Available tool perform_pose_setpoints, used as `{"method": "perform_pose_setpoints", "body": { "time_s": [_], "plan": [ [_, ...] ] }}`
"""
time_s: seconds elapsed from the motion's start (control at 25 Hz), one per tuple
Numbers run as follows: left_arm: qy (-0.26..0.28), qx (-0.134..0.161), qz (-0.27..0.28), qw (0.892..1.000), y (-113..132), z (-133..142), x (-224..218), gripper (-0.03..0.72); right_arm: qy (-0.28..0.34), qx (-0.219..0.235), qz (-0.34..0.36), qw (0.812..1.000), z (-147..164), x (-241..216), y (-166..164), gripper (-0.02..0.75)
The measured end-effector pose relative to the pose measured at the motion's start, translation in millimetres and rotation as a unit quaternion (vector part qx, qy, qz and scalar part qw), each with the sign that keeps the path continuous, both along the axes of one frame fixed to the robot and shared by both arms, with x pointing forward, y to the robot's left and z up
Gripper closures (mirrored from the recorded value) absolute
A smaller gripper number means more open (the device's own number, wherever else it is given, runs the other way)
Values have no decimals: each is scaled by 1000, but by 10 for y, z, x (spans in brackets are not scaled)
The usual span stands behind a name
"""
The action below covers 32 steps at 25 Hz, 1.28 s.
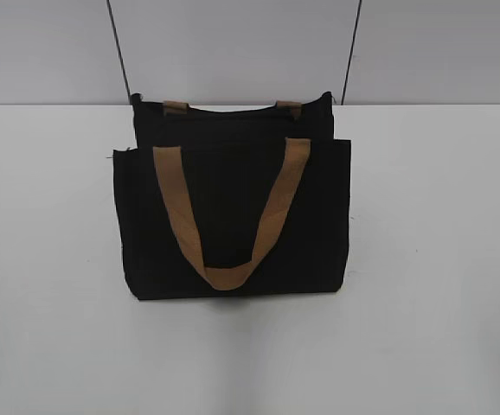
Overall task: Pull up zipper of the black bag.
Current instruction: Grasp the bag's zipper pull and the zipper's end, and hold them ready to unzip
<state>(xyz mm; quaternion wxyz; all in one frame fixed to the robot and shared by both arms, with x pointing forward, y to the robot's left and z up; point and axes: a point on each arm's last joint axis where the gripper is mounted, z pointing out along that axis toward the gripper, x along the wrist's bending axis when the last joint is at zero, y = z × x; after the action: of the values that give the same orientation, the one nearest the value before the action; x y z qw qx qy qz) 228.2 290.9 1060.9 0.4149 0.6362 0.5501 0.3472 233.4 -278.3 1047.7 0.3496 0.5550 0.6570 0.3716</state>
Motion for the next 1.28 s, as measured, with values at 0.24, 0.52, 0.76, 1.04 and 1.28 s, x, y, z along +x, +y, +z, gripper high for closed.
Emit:
{"method": "perform_pose_setpoints", "body": {
  "time_s": [0.24, 0.52, 0.76, 1.04, 1.28],
  "plan": [
    [0, 0, 0, 1000, 0, 0, 0, 452, 0, 0, 0, 1000, 0, 0, 0, 159],
    [0, 0, 0, 1000, 0, 0, 0, 450, 0, 0, 0, 1000, 0, 0, 0, 159],
    [0, 0, 0, 1000, 0, 0, 0, 450, 0, 0, 0, 1000, 0, 0, 0, 159],
    [0, -10, -7, 1000, -19, 3, -2, 450, 0, 0, 0, 1000, 0, 0, 0, 159],
    [-84, -37, -2, 996, -29, 260, 140, 449, 0, 0, 0, 1000, 0, 0, 0, 159]
  ]
}}
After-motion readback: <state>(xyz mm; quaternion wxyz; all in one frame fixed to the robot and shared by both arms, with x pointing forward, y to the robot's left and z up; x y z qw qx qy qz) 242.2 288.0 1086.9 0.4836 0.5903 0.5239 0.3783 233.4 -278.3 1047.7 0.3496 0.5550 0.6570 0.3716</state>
